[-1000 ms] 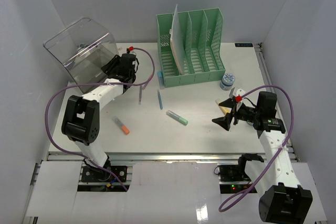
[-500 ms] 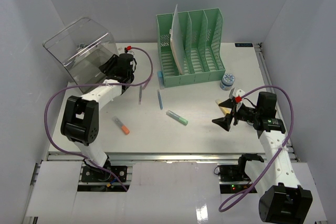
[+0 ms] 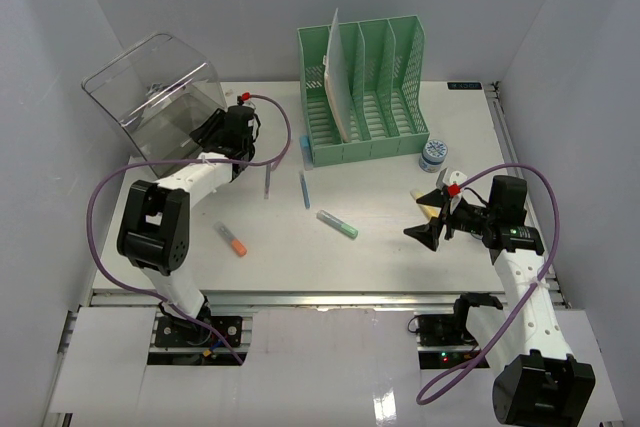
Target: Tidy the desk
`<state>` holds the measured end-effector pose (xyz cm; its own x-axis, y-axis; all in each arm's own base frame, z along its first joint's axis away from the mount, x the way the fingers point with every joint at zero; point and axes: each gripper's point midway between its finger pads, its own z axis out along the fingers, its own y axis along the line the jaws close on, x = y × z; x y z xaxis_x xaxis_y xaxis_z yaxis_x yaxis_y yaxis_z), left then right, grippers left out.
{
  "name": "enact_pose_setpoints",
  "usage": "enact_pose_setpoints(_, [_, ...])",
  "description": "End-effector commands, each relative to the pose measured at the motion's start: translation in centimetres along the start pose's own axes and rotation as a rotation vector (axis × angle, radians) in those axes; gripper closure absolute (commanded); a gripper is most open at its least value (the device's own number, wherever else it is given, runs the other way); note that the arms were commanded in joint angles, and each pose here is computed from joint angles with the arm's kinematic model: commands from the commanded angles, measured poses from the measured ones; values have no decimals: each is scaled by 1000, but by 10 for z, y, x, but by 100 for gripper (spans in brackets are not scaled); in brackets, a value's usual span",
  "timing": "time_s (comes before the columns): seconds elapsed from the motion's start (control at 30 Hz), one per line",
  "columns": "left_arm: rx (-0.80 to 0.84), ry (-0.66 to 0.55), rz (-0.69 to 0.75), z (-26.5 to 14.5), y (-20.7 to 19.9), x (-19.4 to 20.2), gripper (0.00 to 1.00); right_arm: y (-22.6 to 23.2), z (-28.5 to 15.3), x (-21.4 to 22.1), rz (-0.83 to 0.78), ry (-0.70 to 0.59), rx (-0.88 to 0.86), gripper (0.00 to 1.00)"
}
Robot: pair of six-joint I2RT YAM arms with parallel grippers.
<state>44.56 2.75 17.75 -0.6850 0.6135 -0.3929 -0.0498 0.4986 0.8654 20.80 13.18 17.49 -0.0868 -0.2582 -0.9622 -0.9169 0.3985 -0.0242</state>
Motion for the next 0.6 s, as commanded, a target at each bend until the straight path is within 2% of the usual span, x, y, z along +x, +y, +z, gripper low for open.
enact_pose_setpoints(0.0, [6,8,-20,3,-1,5,59,3,-1,-11,-38,-24,-15,10])
enact_pose_setpoints(0.23, [4,12,-25,5,-1,6,71,3,-2,-12,-40,-26,-17,10])
enact_pose_setpoints(0.43, [0,3,-48,2,3,3,98,3,-2,-12,-40,-26,-18,10])
enact_pose_setpoints(0.57, [4,-14,-51,-4,5,-1,100,3,-2,-12,-41,-25,-17,10])
